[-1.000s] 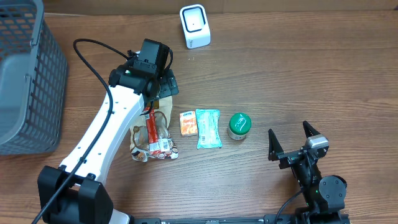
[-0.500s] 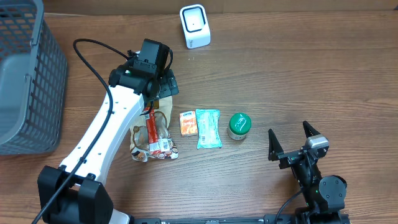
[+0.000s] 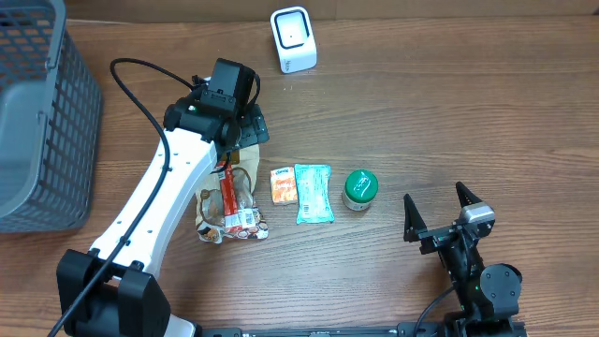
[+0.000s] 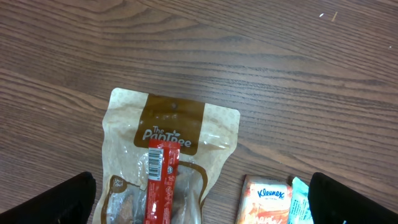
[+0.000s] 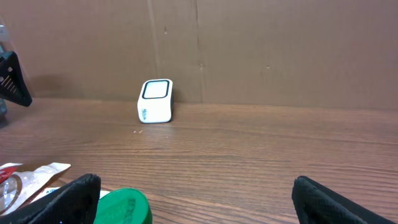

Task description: Scan the item barcode

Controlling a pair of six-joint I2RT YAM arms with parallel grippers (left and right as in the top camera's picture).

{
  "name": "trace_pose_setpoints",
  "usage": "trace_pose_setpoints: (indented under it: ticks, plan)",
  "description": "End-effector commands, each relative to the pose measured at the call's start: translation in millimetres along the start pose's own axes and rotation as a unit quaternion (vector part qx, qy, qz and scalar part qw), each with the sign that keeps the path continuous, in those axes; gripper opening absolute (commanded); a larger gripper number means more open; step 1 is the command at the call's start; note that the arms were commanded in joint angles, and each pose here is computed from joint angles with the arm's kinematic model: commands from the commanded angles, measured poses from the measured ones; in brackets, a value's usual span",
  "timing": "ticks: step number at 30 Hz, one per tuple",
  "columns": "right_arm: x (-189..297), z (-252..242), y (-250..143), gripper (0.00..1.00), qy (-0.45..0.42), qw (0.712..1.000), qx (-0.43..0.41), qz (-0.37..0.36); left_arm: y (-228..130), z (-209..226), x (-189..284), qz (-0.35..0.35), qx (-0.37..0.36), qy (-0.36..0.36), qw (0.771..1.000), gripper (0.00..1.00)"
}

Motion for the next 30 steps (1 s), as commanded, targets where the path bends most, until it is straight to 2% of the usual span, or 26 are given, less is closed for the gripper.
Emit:
trace_pose_setpoints:
  ticks: [1,19,25,27,30]
  plan:
    - [-0.1,-0.7,-2.3,1.00,-0.004,1.000,-0.002,-0.002,4.1,0.3,6.0,-0.014,0.004,0.001,1.000,1.00]
    - [0.0,3.3,-0.3,1.00,0.024,1.000,-0.001,-0.009,4.1,0.3,6.0,-0.014,0.004,0.001,1.000,1.00]
    - [0.9,10.6,1.6,1.00,0.076,0.995,-0.067,-0.012,4.1,0.3,6.1,-0.014,0.004,0.001,1.000,1.00]
    - [4.3,12.6,10.5,1.00,0.092,0.993,-0.072,-0.006,4.2,0.3,6.1,-0.014,0.004,0.001,1.000,1.00]
    - [17.8,7.5,43.9,1.00,0.064,0.995,-0.082,0.008,4.1,0.3,6.1,-0.014,0.004,0.001,1.000,1.00]
Point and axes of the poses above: each gripper's point midway between its finger pads, its own x axis back along the fingers, its own z axis along the line the jaws close on, y = z × x, the point moved 10 cm from there along x, back along the fingers, and after that the axes turned 9 degrees about x, right-handed, at the moved point
